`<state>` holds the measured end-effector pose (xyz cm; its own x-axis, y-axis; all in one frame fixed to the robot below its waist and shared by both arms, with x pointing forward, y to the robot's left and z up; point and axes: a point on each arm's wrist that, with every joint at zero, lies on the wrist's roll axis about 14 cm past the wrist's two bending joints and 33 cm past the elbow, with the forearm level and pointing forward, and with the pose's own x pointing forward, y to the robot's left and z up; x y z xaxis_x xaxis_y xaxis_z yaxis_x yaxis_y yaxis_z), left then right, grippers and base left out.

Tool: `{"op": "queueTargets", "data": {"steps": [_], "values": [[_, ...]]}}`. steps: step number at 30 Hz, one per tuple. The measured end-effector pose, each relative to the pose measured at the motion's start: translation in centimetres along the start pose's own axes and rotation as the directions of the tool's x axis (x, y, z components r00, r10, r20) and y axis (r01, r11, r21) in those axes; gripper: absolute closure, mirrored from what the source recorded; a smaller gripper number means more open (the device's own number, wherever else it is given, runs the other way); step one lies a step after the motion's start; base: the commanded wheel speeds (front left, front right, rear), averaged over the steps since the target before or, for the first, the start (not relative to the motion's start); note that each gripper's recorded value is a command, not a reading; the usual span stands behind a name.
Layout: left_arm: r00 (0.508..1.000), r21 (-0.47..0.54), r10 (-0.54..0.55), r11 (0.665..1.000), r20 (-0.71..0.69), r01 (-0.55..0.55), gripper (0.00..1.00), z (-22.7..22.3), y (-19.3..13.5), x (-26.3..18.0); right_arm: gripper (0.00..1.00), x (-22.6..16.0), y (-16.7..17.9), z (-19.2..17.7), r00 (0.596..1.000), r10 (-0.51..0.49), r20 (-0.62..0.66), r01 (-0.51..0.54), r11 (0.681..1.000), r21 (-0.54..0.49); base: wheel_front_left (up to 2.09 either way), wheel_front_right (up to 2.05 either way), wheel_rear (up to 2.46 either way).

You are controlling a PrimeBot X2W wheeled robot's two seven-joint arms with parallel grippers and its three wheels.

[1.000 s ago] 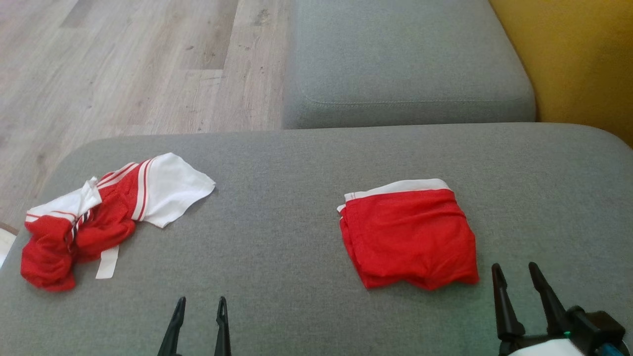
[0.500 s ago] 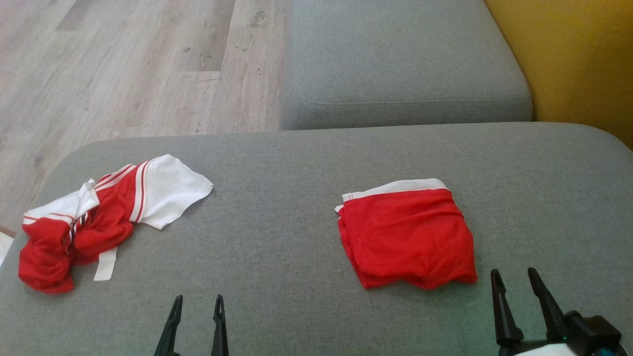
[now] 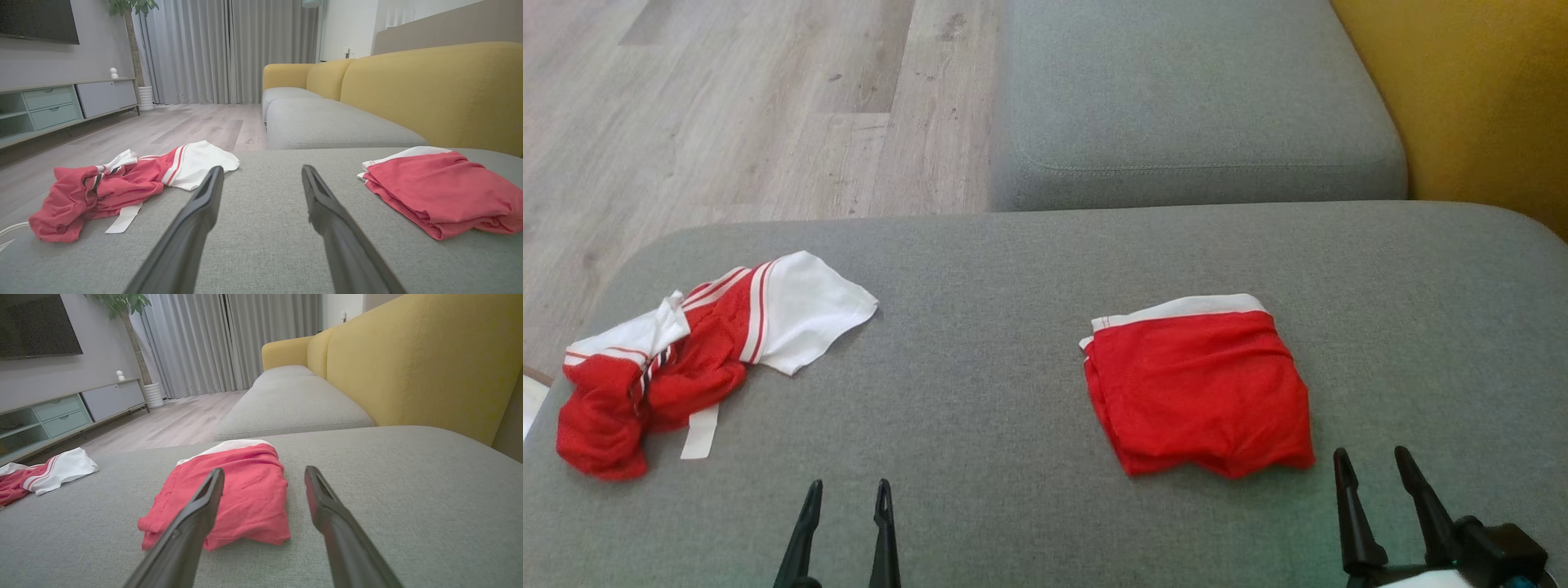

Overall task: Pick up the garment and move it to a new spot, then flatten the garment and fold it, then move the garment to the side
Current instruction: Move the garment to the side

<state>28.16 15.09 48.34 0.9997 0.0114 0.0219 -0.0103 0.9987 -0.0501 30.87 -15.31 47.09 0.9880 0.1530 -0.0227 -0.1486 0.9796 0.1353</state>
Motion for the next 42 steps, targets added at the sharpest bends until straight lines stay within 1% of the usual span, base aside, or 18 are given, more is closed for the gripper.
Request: {"op": "queueTargets", "data": {"steps": [11, 15, 19, 22, 25, 26, 30, 34, 35, 36, 37, 39, 41, 42], "values": [[1.000, 0.004, -0.007, 1.000, -0.009, 0.007, 0.00, -0.2, -0.2, 0.3, 0.00, 0.5, 0.3, -1.3, 0.999, 0.014, -0.048, -0.015, 1.000, -0.003, 0.00, 0.00, 0.00], [1.000, 0.004, -0.007, 1.000, -0.016, 0.007, 0.00, -0.3, -0.2, 0.9, 0.00, 1.9, 0.4, -1.8, 0.997, 0.032, -0.068, -0.032, 0.999, -0.001, 0.00, 0.00, 0.00], [0.999, 0.004, -0.012, 1.000, -0.031, 0.012, 0.00, -0.6, -0.4, 1.5, 0.00, 4.2, -0.1, -3.1, 0.990, 0.053, -0.132, -0.055, 0.998, -0.009, 0.00, 0.00, 0.00], [0.999, 0.008, -0.013, 1.000, -0.037, 0.013, 0.00, -0.7, -0.5, 2.0, 0.00, 6.0, -1.1, -4.0, 0.977, 0.046, -0.208, -0.050, 0.999, -0.014, 0.00, 0.00, 0.00], [0.999, 0.010, -0.008, 1.000, -0.038, 0.008, 0.00, -0.7, -0.6, 2.5, 0.00, 8.1, -2.0, -3.9, 0.967, 0.037, -0.250, -0.041, 0.999, -0.013, 0.00, 0.00, 0.00], [0.999, 0.010, -0.008, 1.000, -0.043, 0.008, 0.00, -0.8, -0.7, 2.8, 0.00, 9.3, -2.5, -4.0, 0.960, 0.027, -0.279, -0.026, 1.000, 0.006, 0.00, 0.00, 0.00], [0.998, 0.010, -0.020, 1.000, -0.051, 0.021, 0.00, -1.0, -1.2, 3.9, 0.00, 11.1, -3.6, -4.9, 0.940, 0.012, -0.341, -0.002, 1.000, 0.029, 0.00, 0.00, 0.00], [0.998, 0.012, -0.027, 1.000, -0.056, 0.027, 0.00, -1.1, -1.4, 5.1, 0.00, 11.8, -2.8, -7.0, 0.903, 0.044, -0.426, -0.008, 0.996, 0.086, 0.00, 0.00, 0.00], [0.998, 0.012, -0.027, 1.000, -0.059, 0.027, 0.00, -1.2, -1.4, 5.3, 0.11, 11.8, -2.4, -7.7, 0.890, 0.057, -0.453, -0.008, 0.994, 0.109, 0.00, 0.00, 0.00], [0.997, 0.013, -0.028, 1.000, -0.065, 0.029, 0.00, -1.4, -1.5, 5.5, 0.60, 11.8, -1.9, -8.3, 0.875, 0.071, -0.478, -0.008, 0.991, 0.132, 0.00, 0.00, 0.00], [0.997, 0.013, -0.029, 0.999, -0.071, 0.030, 0.00, -1.6, -1.6, 5.7, 1.00, 11.7, -1.5, -8.8, 0.863, 0.084, -0.498, -0.008, 0.988, 0.153, 0.00, 0.00, 0.00], [0.997, 0.013, -0.034, 0.999, -0.076, 0.035, 0.00, -1.8, -1.7, 5.8, 1.00, 11.7, -1.3, -9.1, 0.859, 0.093, -0.503, -0.006, 0.985, 0.172, 0.00, 0.00, 0.00], [0.996, 0.011, -0.047, 0.999, -0.081, 0.048, 0.00, -2.0, -2.2, 6.2, 1.00, 11.9, -1.5, -9.0, 0.866, 0.091, -0.492, 0.005, 0.982, 0.190, 0.00, 0.00, 0.00], [0.995, 0.018, -0.054, 0.998, -0.079, 0.056, 0.00, -1.9, -2.5, 6.5, 1.00, 12.1, -2.0, -8.8, 0.870, 0.084, -0.486, 0.006, 0.983, 0.181, 0.00, 0.00, 0.00]]}}
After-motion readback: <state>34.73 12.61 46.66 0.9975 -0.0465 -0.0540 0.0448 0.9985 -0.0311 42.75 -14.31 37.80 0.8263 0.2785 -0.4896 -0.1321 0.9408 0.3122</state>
